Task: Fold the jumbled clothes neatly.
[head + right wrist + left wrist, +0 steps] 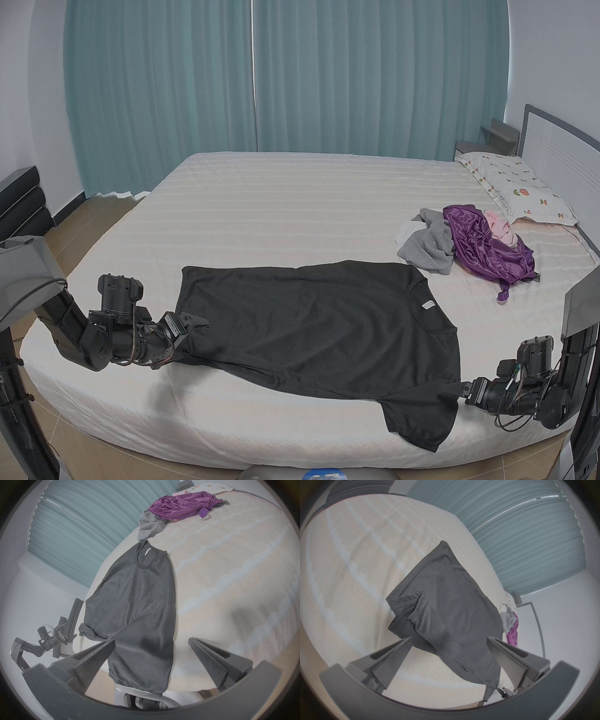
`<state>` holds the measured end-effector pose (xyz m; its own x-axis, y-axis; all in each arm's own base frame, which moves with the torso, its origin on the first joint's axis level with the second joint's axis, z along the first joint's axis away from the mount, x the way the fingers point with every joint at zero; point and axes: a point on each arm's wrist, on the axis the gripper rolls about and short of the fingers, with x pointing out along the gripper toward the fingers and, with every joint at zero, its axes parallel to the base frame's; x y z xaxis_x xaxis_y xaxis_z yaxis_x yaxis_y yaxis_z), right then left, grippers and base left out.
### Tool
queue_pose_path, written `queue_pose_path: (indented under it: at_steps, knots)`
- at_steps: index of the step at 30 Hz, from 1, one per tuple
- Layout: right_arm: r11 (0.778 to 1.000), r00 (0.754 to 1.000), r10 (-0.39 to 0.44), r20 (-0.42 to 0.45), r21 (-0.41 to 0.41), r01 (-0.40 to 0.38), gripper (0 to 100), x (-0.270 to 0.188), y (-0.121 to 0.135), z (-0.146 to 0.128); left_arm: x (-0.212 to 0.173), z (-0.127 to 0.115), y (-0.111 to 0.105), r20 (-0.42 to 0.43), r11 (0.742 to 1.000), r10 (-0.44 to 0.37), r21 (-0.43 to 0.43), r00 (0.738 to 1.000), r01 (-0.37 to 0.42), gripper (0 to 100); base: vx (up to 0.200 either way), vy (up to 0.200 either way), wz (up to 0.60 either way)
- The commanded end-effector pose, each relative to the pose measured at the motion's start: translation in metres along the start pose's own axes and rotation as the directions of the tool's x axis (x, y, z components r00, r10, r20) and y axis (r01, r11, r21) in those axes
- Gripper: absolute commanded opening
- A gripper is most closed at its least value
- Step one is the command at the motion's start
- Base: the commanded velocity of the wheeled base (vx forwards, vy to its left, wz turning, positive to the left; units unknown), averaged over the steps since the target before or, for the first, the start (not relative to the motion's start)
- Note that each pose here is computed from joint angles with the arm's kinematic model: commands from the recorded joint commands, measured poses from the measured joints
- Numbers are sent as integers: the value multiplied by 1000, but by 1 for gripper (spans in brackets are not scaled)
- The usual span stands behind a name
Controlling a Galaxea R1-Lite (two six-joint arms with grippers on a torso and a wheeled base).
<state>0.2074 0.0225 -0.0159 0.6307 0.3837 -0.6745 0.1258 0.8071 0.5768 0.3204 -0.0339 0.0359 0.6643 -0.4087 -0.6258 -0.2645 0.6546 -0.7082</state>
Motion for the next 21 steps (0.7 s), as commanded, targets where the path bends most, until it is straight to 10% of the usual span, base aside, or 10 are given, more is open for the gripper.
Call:
queue_pose_path:
  at_steps: [1,21]
  knots:
    - [1000,1000,-5,-11,4,5,100,-1,-1,-2,22,-9,-2,-1,999,49,22,999,-49,100,0,0,0]
    - [1000,1000,-5,-11,4,5,100,-1,-1,-3,38,-14,10,50,985,173,12,984,-174,100,0,0,0]
